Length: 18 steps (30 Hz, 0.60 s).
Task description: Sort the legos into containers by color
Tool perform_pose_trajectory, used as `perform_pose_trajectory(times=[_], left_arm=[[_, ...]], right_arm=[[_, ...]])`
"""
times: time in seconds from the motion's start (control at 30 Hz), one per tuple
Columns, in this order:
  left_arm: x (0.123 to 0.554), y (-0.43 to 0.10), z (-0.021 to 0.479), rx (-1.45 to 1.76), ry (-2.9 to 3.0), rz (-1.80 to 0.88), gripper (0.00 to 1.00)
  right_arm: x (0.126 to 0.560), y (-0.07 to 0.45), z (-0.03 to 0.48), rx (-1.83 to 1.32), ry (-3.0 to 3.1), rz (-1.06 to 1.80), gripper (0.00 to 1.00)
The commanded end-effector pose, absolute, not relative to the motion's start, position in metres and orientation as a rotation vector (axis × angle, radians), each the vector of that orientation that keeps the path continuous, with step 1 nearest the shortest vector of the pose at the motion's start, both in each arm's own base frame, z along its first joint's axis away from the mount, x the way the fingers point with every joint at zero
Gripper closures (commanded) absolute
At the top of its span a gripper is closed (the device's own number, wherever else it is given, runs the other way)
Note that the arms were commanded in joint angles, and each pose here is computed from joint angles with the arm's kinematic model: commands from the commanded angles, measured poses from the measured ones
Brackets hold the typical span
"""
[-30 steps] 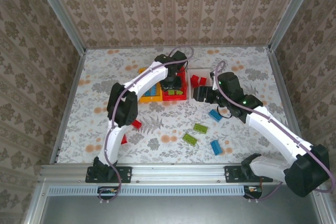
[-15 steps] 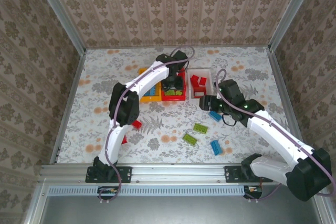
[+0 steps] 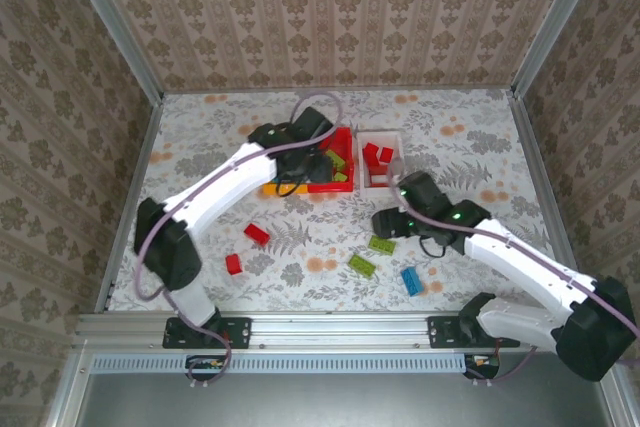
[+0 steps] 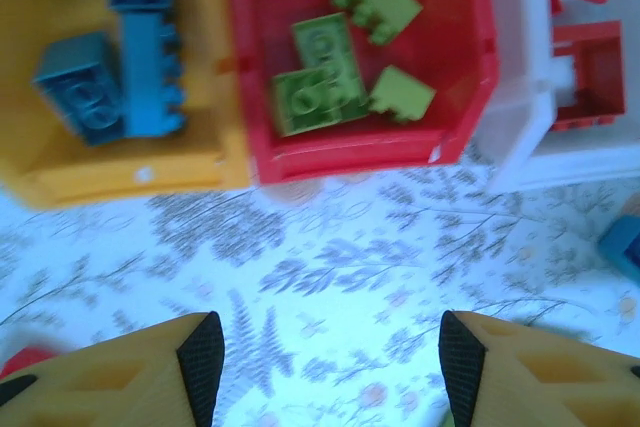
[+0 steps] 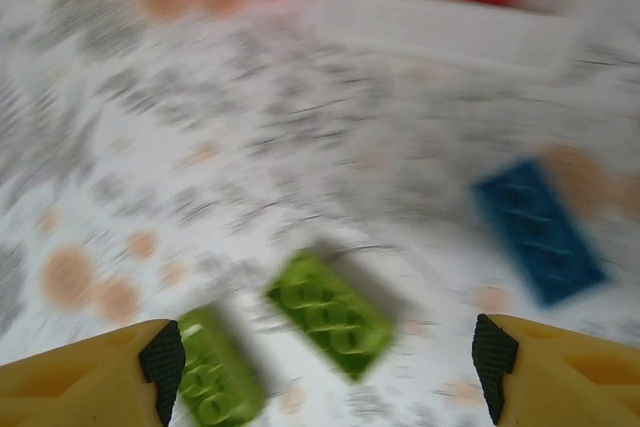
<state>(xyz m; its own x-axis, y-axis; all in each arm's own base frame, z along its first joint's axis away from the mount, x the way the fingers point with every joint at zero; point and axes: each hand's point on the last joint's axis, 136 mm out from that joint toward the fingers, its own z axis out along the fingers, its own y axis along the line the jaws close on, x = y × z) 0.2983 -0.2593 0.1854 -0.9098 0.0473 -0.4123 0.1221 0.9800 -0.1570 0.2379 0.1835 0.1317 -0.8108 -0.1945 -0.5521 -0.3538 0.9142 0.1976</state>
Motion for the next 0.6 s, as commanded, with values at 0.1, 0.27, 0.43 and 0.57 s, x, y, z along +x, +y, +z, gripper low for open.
perform_pose_trajectory(times=[0.1,0.27,0.43,0.57], left_arm=[[0.255,-0.160,0.202,-0.156,2.559,-0.084,0.39],[0.214,-0.105,0.202,-0.278,2.492,-0.092,0.39],[0.183,-0.072,0.200,-0.381,2.436,-0.163,0.39],[0.169,-0.063,0.202,-0.400,2.398,-0.251,0.39]], right_arm=[[0.218,0.317,0.132,-0.931,2.327,0.578,0.18],[0.225,0.388,0.112,-1.065,2.270,0.546,0.16],[0.243,0.427,0.077,-1.127,2.274,0.417,0.14],[0.256,0.450,0.057,-1.142,2.296,0.397,0.14]])
